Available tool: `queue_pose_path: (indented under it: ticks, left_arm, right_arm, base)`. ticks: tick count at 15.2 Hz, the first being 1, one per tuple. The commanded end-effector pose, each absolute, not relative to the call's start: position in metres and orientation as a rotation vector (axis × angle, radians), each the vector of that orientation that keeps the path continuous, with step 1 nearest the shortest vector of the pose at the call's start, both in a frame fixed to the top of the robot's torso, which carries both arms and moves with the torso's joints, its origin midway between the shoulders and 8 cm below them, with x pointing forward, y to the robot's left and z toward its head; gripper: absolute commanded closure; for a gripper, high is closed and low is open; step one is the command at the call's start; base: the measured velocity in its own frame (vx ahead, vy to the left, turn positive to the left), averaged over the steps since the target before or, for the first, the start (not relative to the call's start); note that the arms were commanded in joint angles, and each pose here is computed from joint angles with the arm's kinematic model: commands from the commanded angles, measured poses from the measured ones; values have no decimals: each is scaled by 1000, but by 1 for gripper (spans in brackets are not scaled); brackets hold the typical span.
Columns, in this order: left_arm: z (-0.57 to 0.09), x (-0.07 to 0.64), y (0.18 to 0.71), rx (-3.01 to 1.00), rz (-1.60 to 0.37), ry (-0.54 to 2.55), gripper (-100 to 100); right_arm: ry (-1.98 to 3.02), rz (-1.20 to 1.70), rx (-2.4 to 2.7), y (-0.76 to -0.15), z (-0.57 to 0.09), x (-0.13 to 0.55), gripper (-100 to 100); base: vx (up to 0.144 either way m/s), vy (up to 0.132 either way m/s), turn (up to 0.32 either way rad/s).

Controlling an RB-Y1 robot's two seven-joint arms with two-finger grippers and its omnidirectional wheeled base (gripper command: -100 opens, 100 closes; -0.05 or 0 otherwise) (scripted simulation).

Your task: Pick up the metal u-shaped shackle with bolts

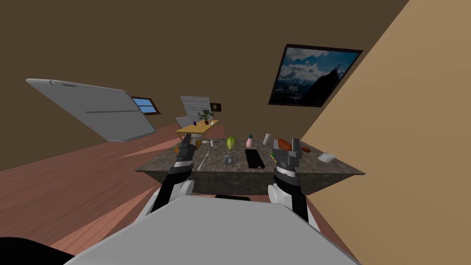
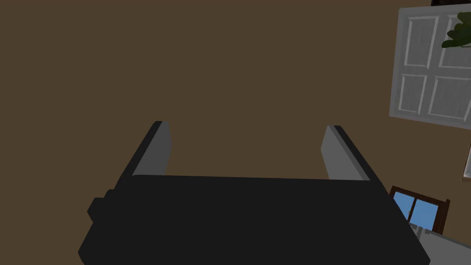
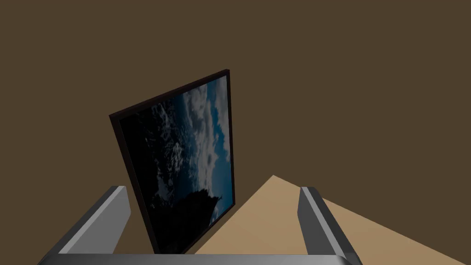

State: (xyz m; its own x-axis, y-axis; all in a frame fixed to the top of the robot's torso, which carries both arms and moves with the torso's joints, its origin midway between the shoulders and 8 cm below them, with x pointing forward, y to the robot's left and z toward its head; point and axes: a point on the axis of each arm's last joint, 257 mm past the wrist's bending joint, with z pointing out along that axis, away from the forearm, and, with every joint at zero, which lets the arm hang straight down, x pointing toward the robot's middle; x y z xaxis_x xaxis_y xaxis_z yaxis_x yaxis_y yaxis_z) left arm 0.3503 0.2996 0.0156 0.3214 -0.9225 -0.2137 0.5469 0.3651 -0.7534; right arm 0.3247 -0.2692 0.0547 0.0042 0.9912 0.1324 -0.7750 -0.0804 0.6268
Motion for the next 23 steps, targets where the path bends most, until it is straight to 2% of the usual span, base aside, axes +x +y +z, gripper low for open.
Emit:
queue_pose_path:
  ticks: [1, 10, 23]
  left_arm:
    - [11, 353, 300, -617, -1045, 747, -100]
    - [-25, 371, 329, -661, -960, 929, -100]
    - [-91, 379, 420, -875, -752, 1132, -100]
  right_arm:
    - [436, 1542, 639, -269, 55, 325, 0]
    - [436, 1543, 639, -269, 55, 325, 0]
    - [436, 1542, 639, -269, 55, 325, 0]
  base:
    - [-13, -12, -33]
    - [-27, -52, -82]
    - [-8, -71, -109]
